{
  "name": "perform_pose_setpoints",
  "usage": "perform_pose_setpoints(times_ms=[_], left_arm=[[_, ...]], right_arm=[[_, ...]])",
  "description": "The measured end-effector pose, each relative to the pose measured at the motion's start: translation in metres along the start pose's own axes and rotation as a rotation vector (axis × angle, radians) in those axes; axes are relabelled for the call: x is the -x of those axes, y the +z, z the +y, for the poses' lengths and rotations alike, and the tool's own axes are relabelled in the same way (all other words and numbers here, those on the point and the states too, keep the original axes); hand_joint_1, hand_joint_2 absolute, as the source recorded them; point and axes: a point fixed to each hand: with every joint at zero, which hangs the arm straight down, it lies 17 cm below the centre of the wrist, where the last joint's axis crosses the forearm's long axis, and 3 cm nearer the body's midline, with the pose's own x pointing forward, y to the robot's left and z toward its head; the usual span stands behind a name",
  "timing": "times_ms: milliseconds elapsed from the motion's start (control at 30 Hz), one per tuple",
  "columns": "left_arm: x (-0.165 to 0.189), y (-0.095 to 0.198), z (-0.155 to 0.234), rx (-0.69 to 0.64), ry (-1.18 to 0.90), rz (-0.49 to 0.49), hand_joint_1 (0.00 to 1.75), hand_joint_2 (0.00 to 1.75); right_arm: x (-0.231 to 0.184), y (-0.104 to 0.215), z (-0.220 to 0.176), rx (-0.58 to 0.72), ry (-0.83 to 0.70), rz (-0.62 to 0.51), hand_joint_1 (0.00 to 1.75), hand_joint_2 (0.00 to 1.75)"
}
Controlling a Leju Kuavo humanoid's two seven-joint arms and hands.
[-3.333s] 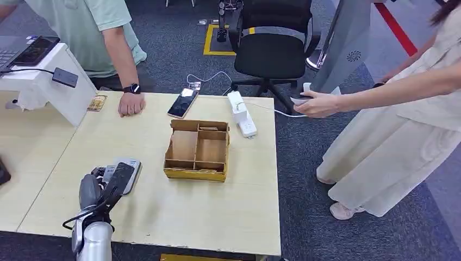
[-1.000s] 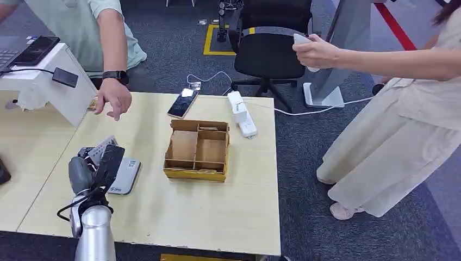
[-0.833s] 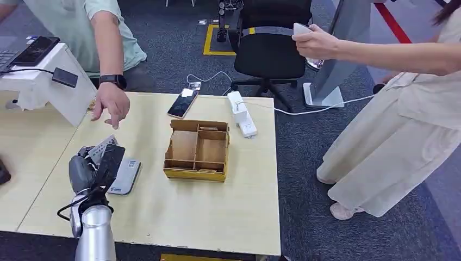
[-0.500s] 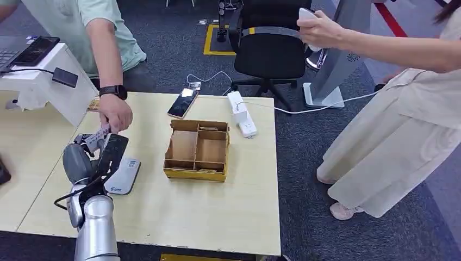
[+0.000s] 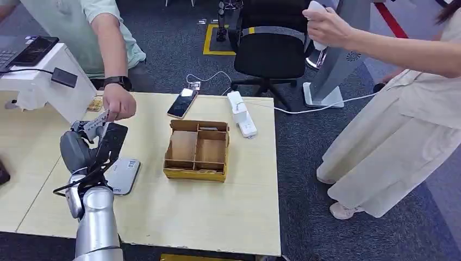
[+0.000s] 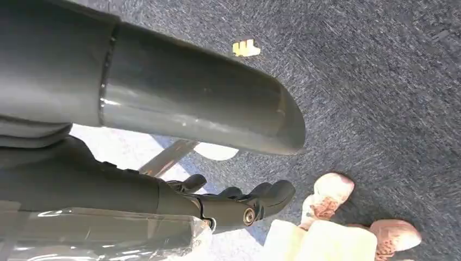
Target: Pass the card to the sensor for recognition and then transmit it.
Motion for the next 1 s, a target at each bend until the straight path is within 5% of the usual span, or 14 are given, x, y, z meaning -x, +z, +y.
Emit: perform_pose_setpoints(times_ms=[433,1000], left_arm=[[-0.041,0.005,0.006,-0.014,-0.104,-0.178,0.00,1.75],[-0.045,0.024,-0.005,0.034,-0.297,-0.305,0.00,1.75]], right_arm=[[-0.001,-0.001,-0.002,0.005,0.001,0.001,0.00,0.00],[-0.002,-0.001,0.000,0.003,0.001,0.000,0.00,0.00]])
